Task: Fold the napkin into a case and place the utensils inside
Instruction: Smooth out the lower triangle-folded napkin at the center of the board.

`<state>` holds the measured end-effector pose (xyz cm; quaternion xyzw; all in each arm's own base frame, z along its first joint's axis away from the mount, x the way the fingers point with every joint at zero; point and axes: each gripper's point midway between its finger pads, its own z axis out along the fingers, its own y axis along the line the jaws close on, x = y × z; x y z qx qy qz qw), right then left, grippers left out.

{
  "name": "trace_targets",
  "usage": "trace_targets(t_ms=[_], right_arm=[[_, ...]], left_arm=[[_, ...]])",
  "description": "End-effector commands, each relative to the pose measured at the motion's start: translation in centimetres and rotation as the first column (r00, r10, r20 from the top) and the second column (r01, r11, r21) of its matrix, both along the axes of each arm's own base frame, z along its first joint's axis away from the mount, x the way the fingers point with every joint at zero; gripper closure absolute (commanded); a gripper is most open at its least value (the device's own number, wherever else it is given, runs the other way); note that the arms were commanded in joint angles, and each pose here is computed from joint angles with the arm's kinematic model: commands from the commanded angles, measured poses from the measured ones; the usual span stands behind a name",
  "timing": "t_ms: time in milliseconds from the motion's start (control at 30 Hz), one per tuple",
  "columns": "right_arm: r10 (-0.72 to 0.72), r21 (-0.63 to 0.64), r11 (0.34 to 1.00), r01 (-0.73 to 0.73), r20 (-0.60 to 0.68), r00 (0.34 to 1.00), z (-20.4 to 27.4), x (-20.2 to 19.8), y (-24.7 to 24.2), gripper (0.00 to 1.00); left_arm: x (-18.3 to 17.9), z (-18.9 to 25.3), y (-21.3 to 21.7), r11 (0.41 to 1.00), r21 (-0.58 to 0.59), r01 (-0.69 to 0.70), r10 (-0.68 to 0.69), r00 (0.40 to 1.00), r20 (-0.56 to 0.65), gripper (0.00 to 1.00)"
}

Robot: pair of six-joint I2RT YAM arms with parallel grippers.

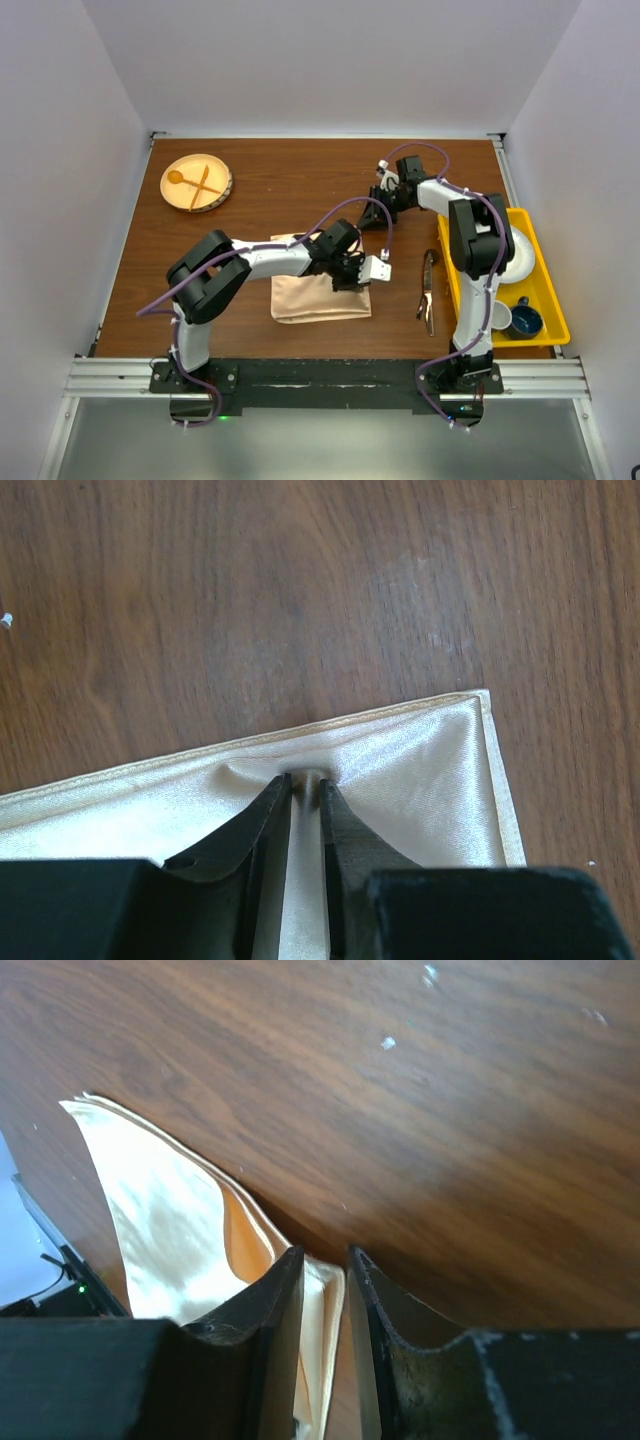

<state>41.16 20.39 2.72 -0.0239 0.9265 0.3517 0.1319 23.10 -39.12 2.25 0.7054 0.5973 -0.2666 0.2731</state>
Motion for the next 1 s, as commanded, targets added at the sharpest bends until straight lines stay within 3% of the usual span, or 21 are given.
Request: trace_targets(t_ms=[0, 200, 333, 967], right_arm=[[0.006, 0.008, 1.0, -0.006, 0.009, 1.0, 2.9, -0.4, -0.8, 0.71], [-0.018, 0.012, 1.0, 0.019, -0.061, 0.998, 2.5, -1.4, -0.9, 0.63], [-0.034, -0.009, 0.999, 0.034, -0.069, 0.997, 2.2, -1.7, -1.2, 0.63], [-0.018, 0.212, 0.977, 0.038, -0.096, 0.995, 4.1, -3.2, 2.3, 0.69]], left_arm=[[0.2, 0.9, 0.0, 0.999, -0.028, 0.016, -0.015, 1.0, 0.021, 0.77], [0.5, 0.9, 1.2, 0.999, -0.037, -0.004, 0.003, 1.0, -0.017, 0.77], [0.6, 0.9, 1.7, 0.999, -0.039, -0.014, 0.013, 1.0, -0.028, 0.77], [0.1, 0.2, 2.1, 1.0, -0.019, -0.001, 0.0, 0.999, -0.053, 0.78]])
